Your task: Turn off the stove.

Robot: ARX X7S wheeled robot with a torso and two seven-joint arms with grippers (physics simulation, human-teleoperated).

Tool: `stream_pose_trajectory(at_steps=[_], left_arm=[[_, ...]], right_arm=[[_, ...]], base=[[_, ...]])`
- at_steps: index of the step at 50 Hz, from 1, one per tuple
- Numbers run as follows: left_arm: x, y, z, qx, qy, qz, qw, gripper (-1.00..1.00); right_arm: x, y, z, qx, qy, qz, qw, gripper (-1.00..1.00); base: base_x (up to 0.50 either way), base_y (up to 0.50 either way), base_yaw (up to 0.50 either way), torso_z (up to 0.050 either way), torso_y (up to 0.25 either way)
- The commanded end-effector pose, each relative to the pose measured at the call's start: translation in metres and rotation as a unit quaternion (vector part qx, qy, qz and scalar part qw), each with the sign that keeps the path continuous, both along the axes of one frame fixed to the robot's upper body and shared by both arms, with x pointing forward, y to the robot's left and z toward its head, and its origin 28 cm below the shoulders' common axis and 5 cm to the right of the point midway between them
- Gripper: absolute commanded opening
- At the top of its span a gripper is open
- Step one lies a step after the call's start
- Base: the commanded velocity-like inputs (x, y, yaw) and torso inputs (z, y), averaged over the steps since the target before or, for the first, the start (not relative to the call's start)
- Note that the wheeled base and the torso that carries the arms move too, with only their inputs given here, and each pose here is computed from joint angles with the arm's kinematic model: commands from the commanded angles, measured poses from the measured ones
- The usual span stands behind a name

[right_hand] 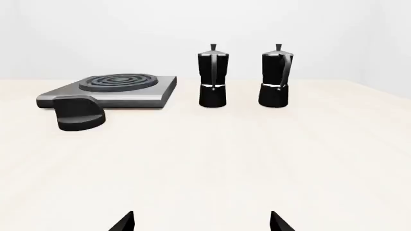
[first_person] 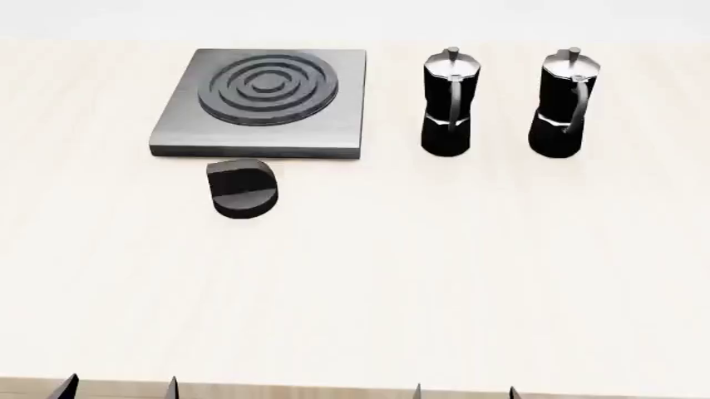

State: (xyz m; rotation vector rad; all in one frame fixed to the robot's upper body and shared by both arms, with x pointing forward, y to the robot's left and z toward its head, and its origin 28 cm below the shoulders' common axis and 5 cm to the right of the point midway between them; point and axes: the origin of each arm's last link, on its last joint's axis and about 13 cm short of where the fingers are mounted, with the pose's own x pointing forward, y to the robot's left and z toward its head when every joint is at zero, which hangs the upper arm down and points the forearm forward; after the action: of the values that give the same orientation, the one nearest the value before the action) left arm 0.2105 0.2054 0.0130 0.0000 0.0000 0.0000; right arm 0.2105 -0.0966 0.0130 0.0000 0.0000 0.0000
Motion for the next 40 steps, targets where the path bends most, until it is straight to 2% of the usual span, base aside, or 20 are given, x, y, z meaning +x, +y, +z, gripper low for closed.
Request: stream_pose_trajectory(at_steps=[1,20,32,40], left_arm=[[0.0,0.0,0.0,0.0,0.0,0.0,1.0,1.0],[0.0,-0.001,0.001,0.008,0.002,0.005,1.0,1.0],[-0.003,0.0,0.004,-0.004,-0.011,-0.002,1.0,1.0],[-0.01,-0.001,0.019,-0.001,-0.056,-0.008,0.998,1.0]], right_arm=[[0.0,0.0,0.0,-0.002,0.002,-0.001,1.0,1.0],[-0.001,0.001,0.001,-0.007,-0.001,-0.001,1.0,1.0],[-0.002,0.002,0.01,-0.019,-0.023,-0.006,1.0,1.0],[-0.003,0.002,0.022,-0.023,-0.034,-0.012,0.999,1.0]], base=[[0.0,0.0,0.0,0.0,0.0],[0.0,0.0,0.0,0.0,0.0],[0.0,0.0,0.0,0.0,0.0],[0.0,0.0,0.0,0.0,0.0]])
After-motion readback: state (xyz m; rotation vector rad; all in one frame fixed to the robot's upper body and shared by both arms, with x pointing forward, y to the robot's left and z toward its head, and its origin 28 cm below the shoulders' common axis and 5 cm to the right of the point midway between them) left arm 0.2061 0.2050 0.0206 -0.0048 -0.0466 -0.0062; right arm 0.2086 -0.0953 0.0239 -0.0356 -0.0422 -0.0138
